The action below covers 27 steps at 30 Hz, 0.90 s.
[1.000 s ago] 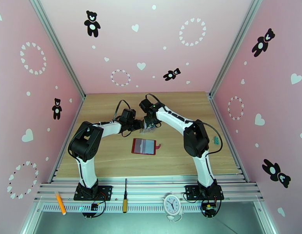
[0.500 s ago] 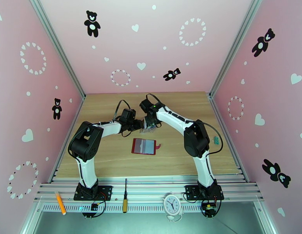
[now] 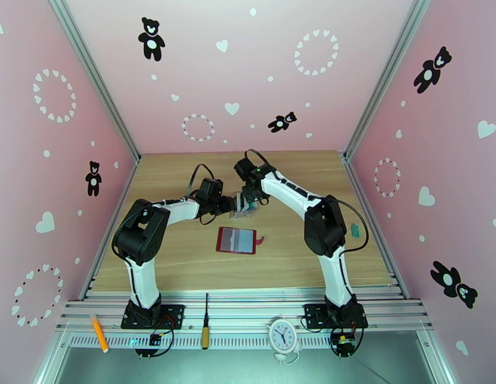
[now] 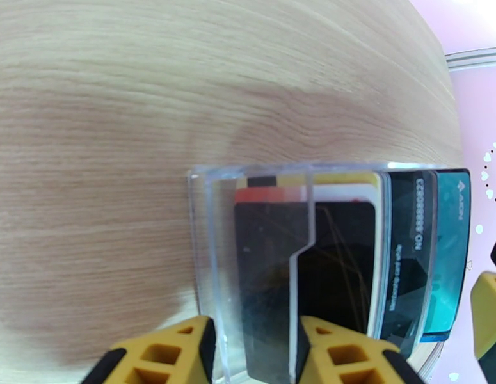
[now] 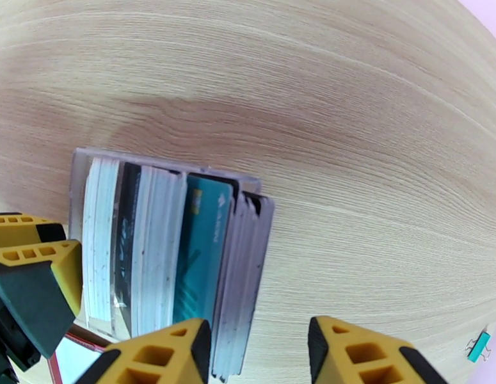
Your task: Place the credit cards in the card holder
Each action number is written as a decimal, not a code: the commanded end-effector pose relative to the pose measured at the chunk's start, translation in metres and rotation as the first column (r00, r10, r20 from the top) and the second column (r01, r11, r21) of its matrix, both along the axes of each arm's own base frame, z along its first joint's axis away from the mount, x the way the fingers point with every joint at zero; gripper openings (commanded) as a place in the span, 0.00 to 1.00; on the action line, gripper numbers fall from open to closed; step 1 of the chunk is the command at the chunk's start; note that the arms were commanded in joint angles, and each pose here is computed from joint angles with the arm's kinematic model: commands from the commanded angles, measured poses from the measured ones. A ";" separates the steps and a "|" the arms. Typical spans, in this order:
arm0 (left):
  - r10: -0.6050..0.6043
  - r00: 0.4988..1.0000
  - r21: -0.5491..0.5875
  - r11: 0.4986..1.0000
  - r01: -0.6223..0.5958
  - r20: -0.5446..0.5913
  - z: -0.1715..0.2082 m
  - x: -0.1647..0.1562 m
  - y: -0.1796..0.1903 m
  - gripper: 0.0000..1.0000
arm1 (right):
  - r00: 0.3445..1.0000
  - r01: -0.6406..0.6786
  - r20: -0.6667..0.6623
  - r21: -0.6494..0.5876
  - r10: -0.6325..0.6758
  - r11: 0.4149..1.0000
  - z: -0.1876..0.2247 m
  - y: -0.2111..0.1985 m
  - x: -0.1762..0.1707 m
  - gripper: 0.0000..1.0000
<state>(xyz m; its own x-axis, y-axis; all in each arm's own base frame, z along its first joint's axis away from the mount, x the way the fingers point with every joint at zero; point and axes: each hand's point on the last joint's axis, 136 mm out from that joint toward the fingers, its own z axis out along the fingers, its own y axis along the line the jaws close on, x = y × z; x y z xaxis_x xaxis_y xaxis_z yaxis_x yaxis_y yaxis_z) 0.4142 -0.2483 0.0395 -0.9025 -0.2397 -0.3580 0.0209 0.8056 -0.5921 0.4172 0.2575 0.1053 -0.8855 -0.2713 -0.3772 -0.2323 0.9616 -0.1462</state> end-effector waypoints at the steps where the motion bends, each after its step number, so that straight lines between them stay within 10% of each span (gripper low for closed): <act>1: 0.008 0.994 0.063 0.998 -0.001 -0.110 -0.032 -0.017 0.012 0.40 | 0.999 -0.015 -0.037 0.020 0.016 1.000 -0.012 0.007 0.002 0.47; 27: 0.006 0.994 0.064 0.998 0.001 -0.111 -0.032 -0.017 0.012 0.40 | 0.999 -0.010 -0.036 -0.040 0.008 0.999 -0.018 -0.005 -0.003 0.46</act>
<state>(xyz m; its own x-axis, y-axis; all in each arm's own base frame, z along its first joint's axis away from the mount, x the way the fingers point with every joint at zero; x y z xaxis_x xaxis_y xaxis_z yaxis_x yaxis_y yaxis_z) 0.4142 -0.2489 0.0394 -0.9035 -0.2385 -0.3561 0.0218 0.8042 -0.5939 0.4130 0.2654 0.0822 -0.8971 -0.2756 -0.3452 -0.2556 0.9613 -0.1032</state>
